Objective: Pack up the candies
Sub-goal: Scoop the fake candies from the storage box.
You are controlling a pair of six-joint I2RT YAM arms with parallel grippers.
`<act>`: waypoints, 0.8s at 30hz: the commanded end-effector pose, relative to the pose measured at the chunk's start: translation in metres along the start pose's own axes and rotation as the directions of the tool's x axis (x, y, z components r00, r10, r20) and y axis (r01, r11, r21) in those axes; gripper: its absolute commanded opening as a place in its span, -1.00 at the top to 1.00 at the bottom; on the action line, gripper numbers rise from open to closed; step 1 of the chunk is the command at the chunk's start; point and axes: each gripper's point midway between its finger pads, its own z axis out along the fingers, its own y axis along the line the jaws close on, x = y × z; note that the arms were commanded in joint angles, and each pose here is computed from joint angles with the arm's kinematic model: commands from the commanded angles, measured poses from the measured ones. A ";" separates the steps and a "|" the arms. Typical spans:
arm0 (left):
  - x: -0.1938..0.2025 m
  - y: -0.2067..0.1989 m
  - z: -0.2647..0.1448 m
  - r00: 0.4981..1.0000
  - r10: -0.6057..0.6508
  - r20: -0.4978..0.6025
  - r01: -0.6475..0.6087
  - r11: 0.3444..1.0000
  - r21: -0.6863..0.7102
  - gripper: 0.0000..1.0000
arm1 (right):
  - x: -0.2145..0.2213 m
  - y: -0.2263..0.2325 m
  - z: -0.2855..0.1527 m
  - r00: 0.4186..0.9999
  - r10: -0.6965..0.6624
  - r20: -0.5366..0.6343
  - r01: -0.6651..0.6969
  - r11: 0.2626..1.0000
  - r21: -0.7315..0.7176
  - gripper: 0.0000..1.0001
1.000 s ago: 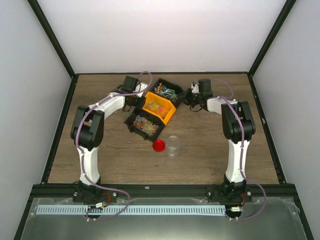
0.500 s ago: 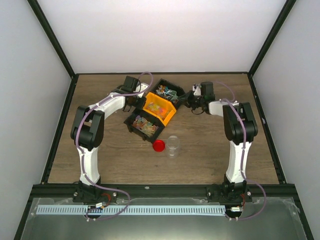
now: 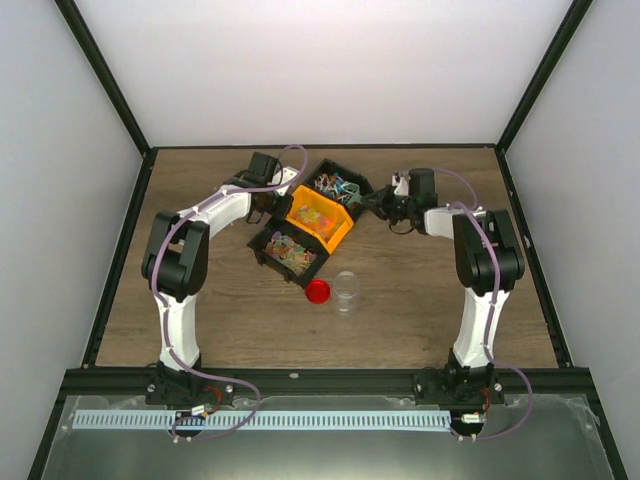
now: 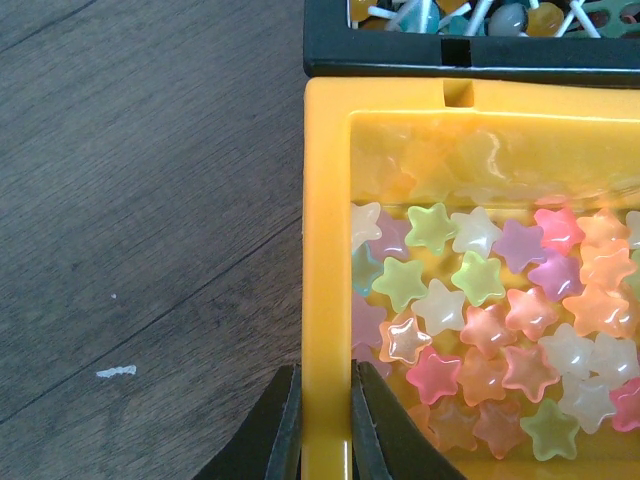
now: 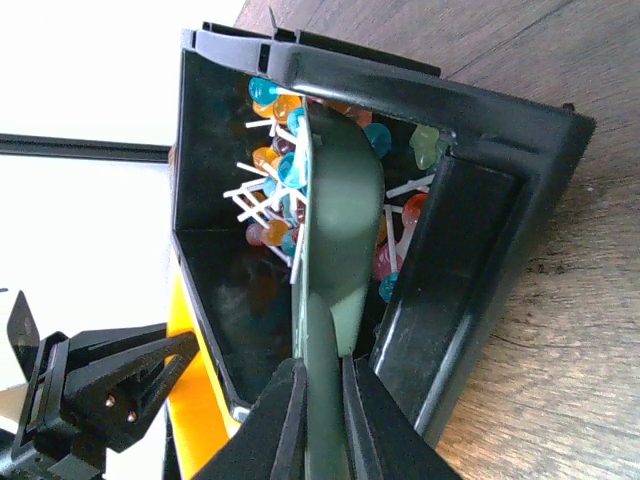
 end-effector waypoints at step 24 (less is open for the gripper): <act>0.031 -0.001 0.027 0.995 -0.024 -0.094 0.022 1.000 -0.021 0.92 | 0.022 0.032 -0.041 0.996 0.030 -0.082 -0.050 0.965 -0.257 0.99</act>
